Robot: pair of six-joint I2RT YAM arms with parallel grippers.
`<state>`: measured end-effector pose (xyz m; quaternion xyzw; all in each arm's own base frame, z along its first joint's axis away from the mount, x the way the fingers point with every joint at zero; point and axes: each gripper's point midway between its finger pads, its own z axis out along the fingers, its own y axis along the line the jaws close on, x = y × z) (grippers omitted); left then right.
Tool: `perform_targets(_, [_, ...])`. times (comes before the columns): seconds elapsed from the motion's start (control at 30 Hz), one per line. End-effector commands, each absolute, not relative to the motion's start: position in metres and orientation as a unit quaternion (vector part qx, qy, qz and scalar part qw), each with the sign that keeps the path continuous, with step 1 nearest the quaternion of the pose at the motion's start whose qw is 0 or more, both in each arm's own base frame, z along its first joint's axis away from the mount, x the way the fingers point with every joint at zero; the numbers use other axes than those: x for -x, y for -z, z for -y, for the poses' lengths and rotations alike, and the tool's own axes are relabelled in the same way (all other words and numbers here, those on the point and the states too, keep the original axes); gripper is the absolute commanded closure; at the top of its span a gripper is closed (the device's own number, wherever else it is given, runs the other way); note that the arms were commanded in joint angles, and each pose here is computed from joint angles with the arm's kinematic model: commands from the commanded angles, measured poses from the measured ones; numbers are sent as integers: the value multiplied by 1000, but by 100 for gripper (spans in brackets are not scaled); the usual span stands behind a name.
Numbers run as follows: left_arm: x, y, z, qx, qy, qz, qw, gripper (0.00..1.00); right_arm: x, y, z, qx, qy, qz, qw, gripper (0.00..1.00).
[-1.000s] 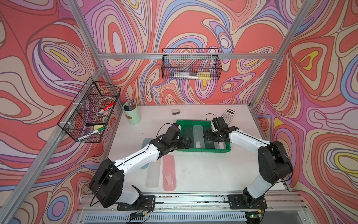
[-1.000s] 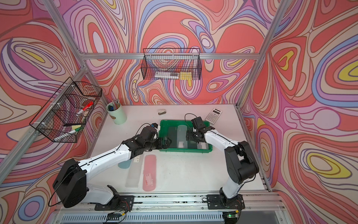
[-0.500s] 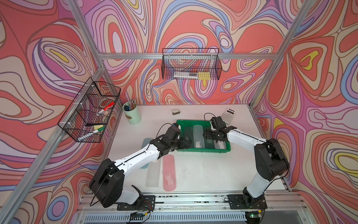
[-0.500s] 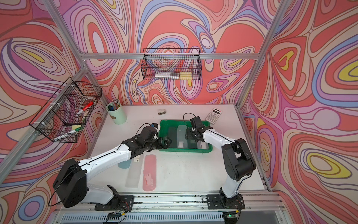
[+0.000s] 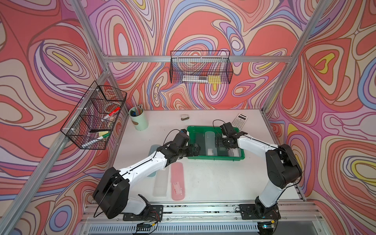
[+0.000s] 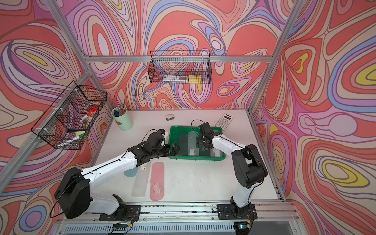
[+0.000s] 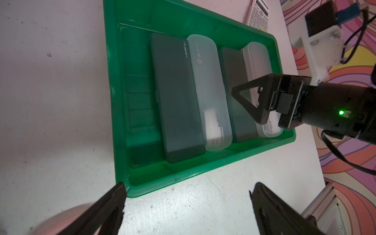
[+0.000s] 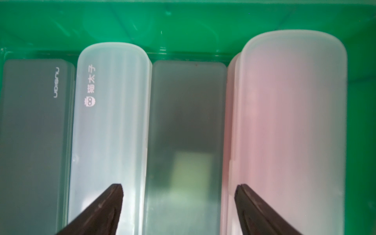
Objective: Put the pencil case into the storage box
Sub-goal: Place the pencil case at the storage box, then pick up the pencil case from the center of the board.
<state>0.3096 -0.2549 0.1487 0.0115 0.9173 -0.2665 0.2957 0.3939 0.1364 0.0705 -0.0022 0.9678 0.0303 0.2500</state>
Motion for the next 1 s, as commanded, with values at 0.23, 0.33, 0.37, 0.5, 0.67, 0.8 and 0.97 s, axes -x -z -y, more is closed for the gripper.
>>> perform_targets(0.23, [-316, -168, 195, 22, 232, -919, 318, 1, -376, -164, -147, -38, -120, -946, 298, 7])
perform_targets(0.33, [-314, -163, 174, 40, 225, -921, 314, 1, -353, -179, -153, -56, -152, -940, 302, 7])
perform_targets(0.37, [-314, -161, 166, 49, 223, -921, 314, 1, -346, -184, -155, -61, -162, -936, 305, 7])
perform_targets(0.5, [-309, -155, 140, 79, 216, -921, 315, 1, -310, -189, -173, -67, -161, -935, 308, 8])
perform_targets(0.67, [-302, -152, 128, 95, 209, -921, 314, 1, -268, -180, -209, -66, -170, -935, 303, 7])
perform_targets(0.8, [-297, -151, 124, 117, 229, -919, 300, 1, -237, -163, -248, -49, -164, -935, 311, 5])
perform_targets(0.97, [-289, -148, 104, 143, 187, -924, 303, 1, -205, -130, -321, 1, -189, -944, 270, 2])
